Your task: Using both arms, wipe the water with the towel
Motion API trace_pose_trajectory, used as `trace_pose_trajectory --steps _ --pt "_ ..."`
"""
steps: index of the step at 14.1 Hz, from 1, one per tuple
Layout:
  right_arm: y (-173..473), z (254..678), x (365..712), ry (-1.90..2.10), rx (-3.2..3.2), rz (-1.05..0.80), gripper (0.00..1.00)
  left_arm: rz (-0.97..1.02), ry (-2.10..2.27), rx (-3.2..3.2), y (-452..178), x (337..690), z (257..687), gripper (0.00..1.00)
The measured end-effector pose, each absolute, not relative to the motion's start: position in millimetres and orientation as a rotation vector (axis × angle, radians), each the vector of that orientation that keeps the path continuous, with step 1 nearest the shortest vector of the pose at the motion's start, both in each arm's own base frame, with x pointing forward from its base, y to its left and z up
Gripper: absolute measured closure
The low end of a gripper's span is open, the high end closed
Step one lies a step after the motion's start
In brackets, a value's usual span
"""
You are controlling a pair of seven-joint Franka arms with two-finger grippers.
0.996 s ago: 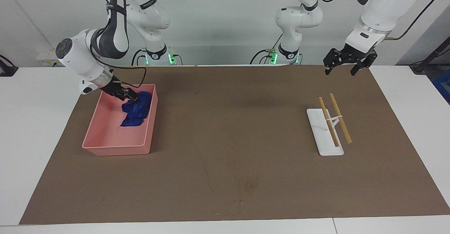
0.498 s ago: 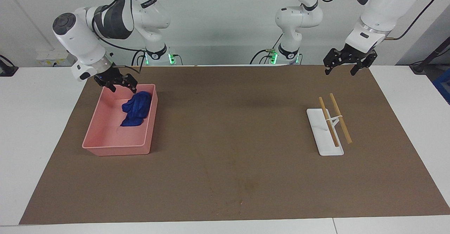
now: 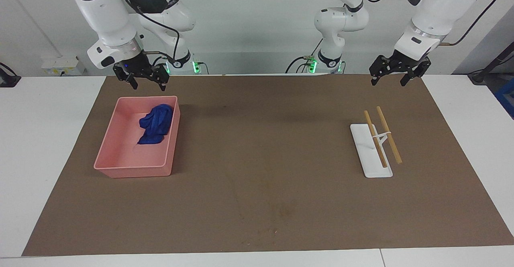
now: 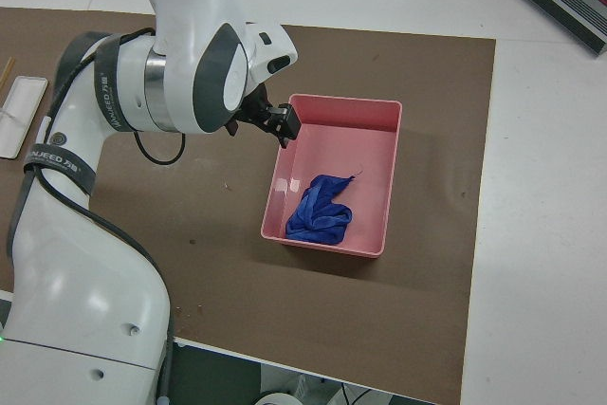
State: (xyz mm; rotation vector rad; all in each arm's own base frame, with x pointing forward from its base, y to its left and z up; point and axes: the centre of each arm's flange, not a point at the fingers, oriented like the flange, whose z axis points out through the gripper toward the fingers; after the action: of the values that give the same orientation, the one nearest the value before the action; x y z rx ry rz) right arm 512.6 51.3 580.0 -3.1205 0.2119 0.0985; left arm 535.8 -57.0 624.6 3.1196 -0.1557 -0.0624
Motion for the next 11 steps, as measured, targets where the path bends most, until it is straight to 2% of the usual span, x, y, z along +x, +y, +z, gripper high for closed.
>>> trace_pose_trajectory --steps 5,11 --pt "43.4 626.3 544.1 0.259 -3.103 0.013 0.0 -0.062 -0.156 3.12 -57.0 535.8 624.6 0.0" --pt "25.9 661.5 533.5 0.293 -3.15 0.034 0.0 -0.062 -0.156 3.12 -56.9 535.8 624.6 0.0"
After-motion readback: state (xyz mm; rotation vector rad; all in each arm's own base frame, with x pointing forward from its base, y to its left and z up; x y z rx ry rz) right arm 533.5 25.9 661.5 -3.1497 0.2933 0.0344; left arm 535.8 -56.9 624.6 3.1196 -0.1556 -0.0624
